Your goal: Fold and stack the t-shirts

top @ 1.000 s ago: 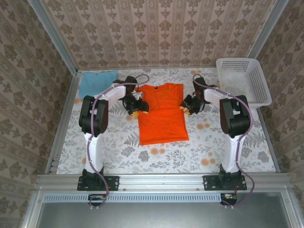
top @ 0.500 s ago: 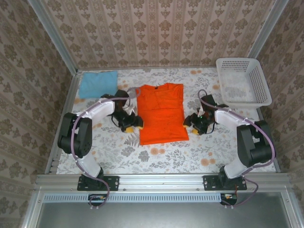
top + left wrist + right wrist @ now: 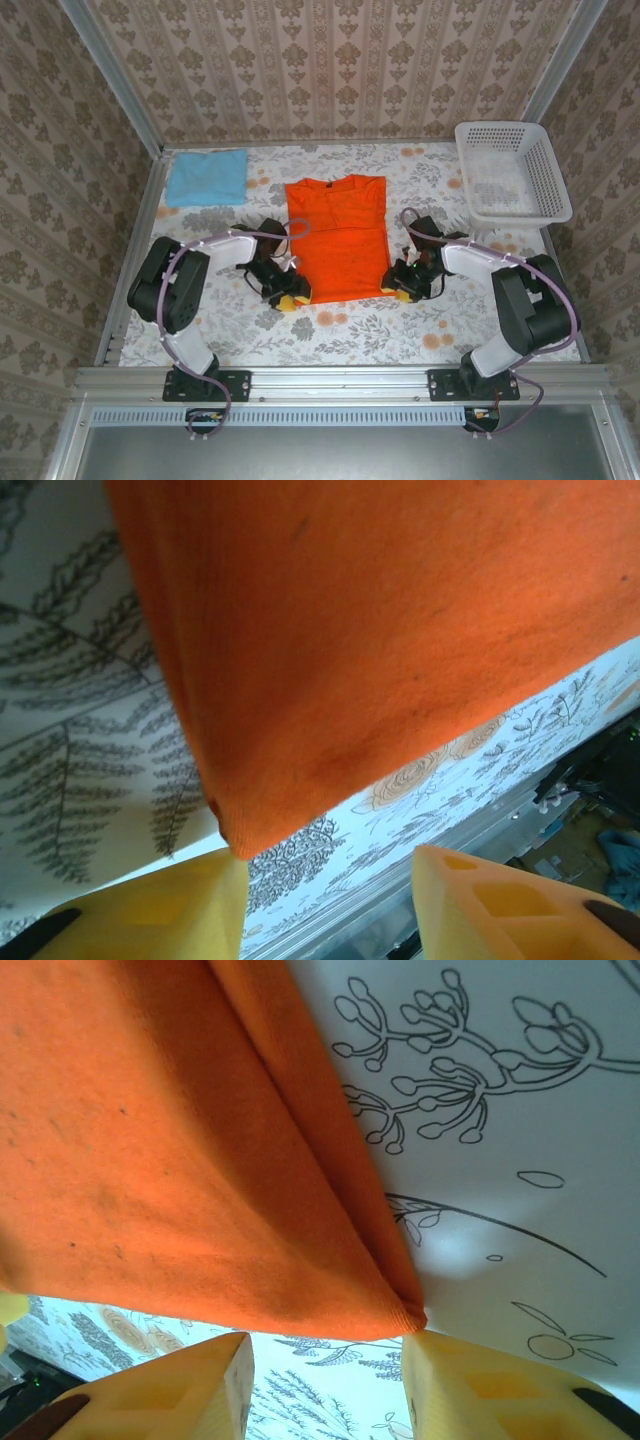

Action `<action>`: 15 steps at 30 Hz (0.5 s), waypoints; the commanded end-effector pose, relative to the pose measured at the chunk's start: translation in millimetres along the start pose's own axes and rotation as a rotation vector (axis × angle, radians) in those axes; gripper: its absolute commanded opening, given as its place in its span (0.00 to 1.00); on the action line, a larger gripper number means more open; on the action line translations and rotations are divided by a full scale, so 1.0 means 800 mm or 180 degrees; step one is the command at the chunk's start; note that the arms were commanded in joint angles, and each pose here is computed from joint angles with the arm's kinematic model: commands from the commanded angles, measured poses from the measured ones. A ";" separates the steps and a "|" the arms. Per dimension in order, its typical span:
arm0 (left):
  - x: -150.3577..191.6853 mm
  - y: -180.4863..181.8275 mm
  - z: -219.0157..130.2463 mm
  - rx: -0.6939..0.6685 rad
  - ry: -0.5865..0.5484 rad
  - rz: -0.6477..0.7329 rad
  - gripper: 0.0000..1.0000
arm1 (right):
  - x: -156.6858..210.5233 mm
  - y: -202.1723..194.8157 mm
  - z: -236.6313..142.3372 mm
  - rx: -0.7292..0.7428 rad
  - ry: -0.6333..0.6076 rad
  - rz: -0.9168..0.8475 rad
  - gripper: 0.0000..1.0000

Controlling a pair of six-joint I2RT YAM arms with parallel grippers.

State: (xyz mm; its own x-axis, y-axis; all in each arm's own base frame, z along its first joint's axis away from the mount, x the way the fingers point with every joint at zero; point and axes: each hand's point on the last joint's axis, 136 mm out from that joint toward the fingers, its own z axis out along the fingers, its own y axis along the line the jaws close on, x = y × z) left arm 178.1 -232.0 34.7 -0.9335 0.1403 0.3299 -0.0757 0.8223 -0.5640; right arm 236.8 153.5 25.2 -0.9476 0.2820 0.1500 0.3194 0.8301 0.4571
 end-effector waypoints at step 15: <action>-0.033 0.020 0.003 -0.0364 -0.0011 -0.0065 0.02 | -0.022 -0.011 0.000 0.0343 -0.0078 -0.0027 0.10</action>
State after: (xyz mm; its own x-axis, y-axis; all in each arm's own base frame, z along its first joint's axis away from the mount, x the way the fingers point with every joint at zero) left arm 184.9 -228.3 17.8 -0.9108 0.1136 0.3968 -0.1079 0.8625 -0.4945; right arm 250.3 147.4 19.9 -0.9480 0.2925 0.1254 0.3180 0.8573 0.4049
